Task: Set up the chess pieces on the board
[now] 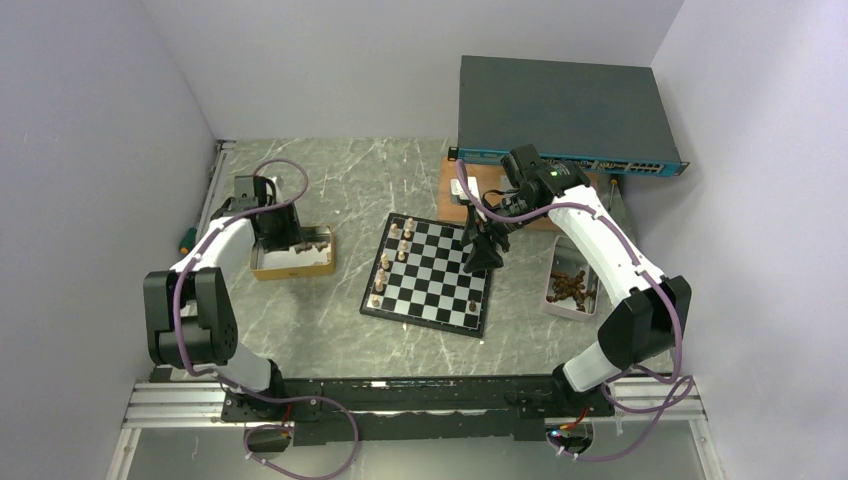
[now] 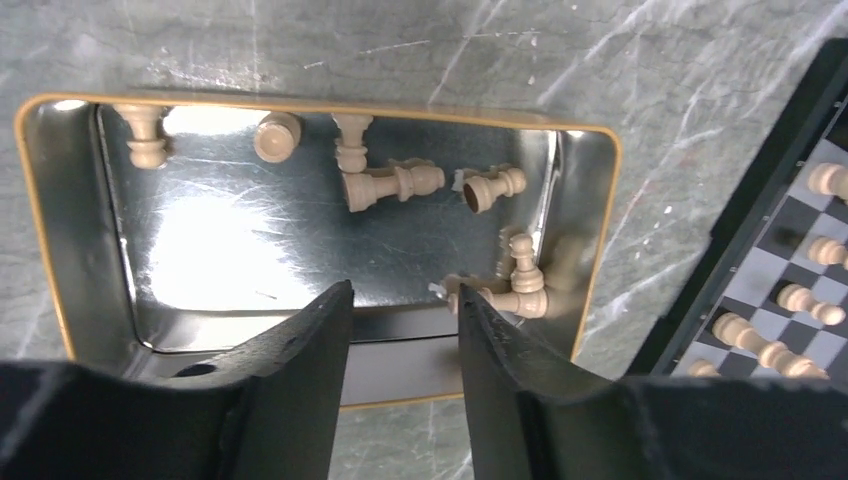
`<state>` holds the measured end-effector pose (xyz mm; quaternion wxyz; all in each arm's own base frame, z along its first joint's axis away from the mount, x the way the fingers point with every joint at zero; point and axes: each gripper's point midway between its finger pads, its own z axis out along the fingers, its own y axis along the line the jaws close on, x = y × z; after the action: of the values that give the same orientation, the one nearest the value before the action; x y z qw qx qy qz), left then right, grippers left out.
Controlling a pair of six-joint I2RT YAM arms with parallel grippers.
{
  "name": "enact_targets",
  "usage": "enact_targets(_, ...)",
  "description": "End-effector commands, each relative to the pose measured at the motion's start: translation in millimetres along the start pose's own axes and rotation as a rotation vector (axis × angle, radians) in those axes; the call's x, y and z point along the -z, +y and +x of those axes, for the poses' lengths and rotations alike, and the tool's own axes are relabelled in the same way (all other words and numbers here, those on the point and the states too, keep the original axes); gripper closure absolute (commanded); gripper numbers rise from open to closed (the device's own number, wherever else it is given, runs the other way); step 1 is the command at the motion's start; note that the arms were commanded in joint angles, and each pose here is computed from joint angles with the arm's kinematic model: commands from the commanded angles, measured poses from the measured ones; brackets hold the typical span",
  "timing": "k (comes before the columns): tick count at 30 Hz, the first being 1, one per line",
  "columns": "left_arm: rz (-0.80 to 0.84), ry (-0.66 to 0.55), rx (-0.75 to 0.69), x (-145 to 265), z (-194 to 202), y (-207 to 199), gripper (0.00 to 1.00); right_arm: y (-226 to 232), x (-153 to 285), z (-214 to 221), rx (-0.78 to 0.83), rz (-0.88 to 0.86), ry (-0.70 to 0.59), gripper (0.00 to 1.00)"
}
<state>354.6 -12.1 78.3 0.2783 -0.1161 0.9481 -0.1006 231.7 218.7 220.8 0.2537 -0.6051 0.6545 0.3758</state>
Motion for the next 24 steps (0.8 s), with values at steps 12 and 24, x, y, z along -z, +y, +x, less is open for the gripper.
enact_targets(12, -0.213, -0.031, -0.134, -4, -35, 39, 0.65, -2, 0, -7, 0.016, -0.009, -0.028, 0.3)
enact_targets(24, -0.202, -0.032, -0.144, -26, -47, 38, 0.66, -3, 0, -6, 0.015, -0.004, -0.02, 0.3)
